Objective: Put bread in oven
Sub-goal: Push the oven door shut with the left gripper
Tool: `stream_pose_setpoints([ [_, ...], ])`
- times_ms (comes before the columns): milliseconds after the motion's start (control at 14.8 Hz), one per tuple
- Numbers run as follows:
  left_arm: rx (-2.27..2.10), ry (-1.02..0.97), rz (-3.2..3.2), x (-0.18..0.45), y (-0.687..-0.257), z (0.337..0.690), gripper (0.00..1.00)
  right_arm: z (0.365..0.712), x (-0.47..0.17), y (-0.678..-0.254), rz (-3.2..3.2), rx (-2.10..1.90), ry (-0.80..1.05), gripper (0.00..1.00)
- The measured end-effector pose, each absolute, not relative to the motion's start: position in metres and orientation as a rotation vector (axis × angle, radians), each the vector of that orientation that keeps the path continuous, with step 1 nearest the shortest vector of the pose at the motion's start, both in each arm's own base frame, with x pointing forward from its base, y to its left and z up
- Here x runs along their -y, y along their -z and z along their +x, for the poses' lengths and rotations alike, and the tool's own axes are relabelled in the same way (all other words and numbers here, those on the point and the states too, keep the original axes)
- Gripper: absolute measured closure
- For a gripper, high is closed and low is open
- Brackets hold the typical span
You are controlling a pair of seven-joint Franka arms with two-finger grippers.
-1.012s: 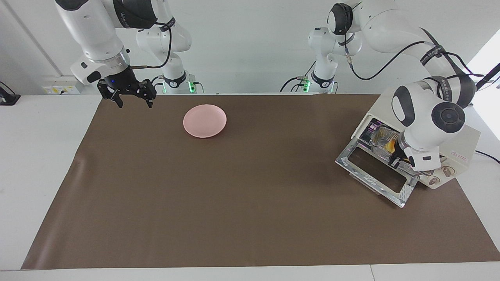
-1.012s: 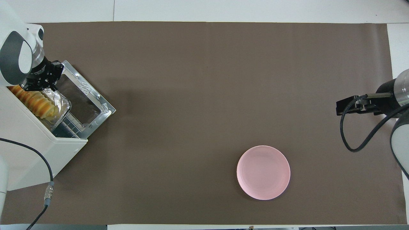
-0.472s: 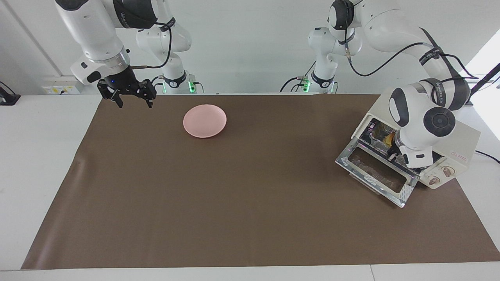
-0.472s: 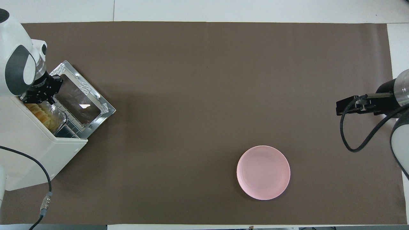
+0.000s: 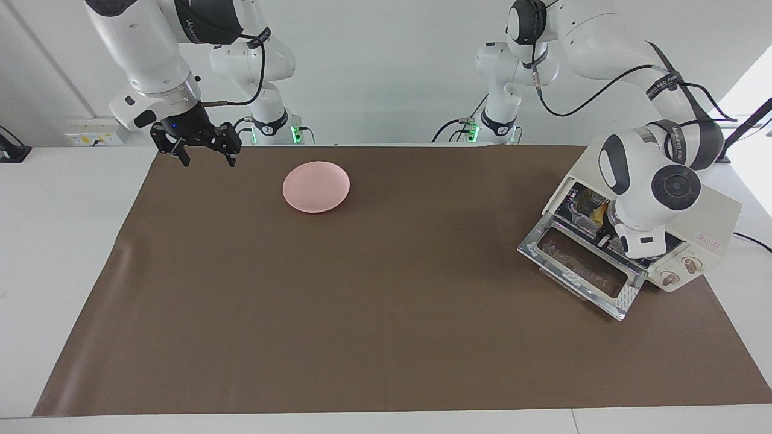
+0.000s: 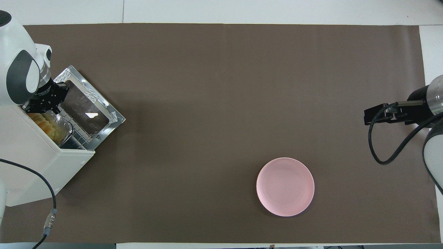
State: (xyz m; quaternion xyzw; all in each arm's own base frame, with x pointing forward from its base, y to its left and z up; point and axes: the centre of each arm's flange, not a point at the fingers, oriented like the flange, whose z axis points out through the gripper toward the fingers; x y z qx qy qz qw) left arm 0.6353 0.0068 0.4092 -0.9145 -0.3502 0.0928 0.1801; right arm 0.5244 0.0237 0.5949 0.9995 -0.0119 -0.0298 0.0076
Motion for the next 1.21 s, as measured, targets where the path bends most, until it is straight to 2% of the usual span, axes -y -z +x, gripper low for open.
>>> stream_pose_setpoints([
  [67, 0.989, -0.262, -2.584, -0.007, -0.409, 0.635, 0.93, 0.524, -0.024, -0.595, 3.125, 0.037, 0.093, 0.00],
  [135, 0.984, -0.263, -2.586, -0.007, -0.409, 0.635, 0.93, 0.524, -0.024, -0.595, 3.125, 0.037, 0.093, 0.00],
  [270, 0.961, -0.267, -2.596, -0.006, -0.409, 0.635, 0.82, 0.524, -0.024, -0.595, 3.125, 0.037, 0.093, 0.00],
  [405, 0.939, -0.263, -2.608, -0.006, -0.411, 0.636, 0.57, 0.524, -0.024, -0.595, 3.125, 0.037, 0.093, 0.00],
  [742, 0.835, -0.184, -2.679, 0.001, -0.423, 0.645, 0.04, 0.524, -0.024, -0.595, 3.125, 0.037, 0.093, 0.00],
  [810, 0.825, -0.166, -2.686, 0.003, -0.426, 0.647, 0.00, 0.524, -0.024, -0.595, 3.125, 0.037, 0.093, 0.00],
  [944, 0.784, -0.111, -2.714, 0.009, -0.442, 0.653, 0.00, 0.524, -0.024, -0.595, 3.125, 0.037, 0.093, 0.00],
  [1214, 0.589, -0.029, -2.800, 0.016, -0.521, 0.655, 0.00, 0.524, -0.024, -0.595, 3.125, 0.037, 0.093, 0.00],
])
